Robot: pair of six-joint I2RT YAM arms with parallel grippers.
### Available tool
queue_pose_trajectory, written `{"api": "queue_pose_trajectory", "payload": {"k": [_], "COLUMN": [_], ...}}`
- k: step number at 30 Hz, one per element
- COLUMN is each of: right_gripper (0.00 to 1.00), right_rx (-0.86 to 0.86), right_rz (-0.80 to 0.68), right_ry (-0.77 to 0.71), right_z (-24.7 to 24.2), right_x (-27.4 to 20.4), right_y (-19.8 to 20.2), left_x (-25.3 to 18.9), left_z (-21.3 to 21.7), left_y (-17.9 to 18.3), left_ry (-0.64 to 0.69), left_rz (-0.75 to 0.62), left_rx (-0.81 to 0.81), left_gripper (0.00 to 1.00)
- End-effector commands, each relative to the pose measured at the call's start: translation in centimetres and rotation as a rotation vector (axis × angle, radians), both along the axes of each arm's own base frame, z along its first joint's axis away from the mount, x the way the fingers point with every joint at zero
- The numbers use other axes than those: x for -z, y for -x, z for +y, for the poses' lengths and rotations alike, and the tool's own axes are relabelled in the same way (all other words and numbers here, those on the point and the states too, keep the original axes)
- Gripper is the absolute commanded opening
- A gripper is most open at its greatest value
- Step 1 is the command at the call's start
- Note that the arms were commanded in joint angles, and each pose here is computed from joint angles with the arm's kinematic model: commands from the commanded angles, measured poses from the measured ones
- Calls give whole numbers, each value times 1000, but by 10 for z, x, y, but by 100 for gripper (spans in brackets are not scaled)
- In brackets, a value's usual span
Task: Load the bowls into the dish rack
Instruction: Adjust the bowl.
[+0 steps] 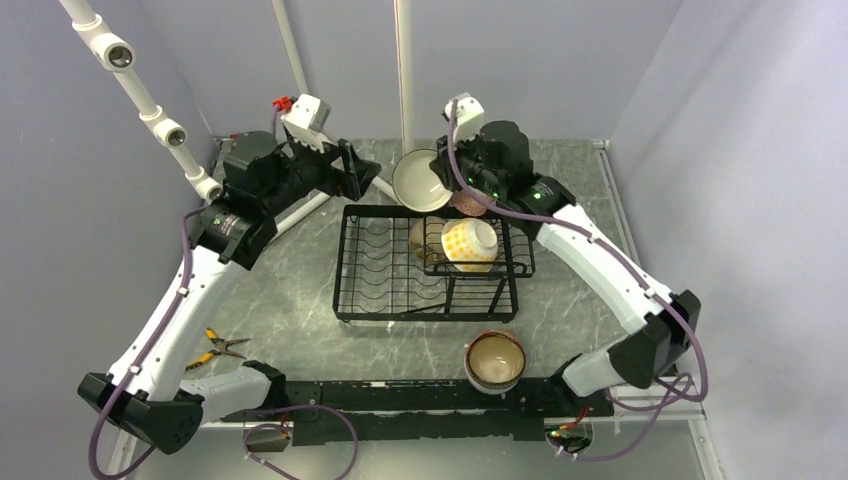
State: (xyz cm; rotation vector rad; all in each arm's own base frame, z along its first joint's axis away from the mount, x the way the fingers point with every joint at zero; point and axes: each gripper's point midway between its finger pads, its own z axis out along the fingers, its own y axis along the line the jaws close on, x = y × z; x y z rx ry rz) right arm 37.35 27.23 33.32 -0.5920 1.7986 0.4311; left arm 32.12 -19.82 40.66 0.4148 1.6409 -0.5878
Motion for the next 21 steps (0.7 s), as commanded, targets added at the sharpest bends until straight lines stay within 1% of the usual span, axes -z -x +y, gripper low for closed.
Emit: {"api": "queue_pose_trajectory", "payload": {"k": [1, 3, 6, 8, 10, 14, 15, 18, 21], "right_gripper": [0, 0, 0, 0, 0, 0, 0, 0, 0], "right_rx": [-132, -156, -186, -203, -214, -257, -263, -272, -275], "right_rz": [-240, -242, -239, -238, -235, -234, -232, -220, -213], "right_ry": [-262, -290, -316, -323, -329, -350, -351, -350, -349], "right_z": [12, 14, 17, 21, 23, 31, 33, 37, 38], "right_x": [-101, -107, -114, -116, -117, -120, -120, -118, -116], "right_y": [30, 36, 43, 46, 48, 54, 55, 54, 54], "left_x": [4, 0, -2, -3, -1, 0, 1, 3, 3], "left_z": [-30, -44, -57, -64, -69, -80, -82, -88, -91], "left_y": [36, 49, 58, 64, 65, 65, 64, 60, 56], "left_ry": [241, 310, 397, 430, 456, 467, 472, 473, 479], "left_rz": [250, 274, 346, 372, 405, 423, 428, 433, 436], "left_rx": [232, 349, 443, 503, 524, 562, 564, 566, 560], "left_gripper": [94, 94, 93, 92, 92, 91, 89, 80, 68]}}
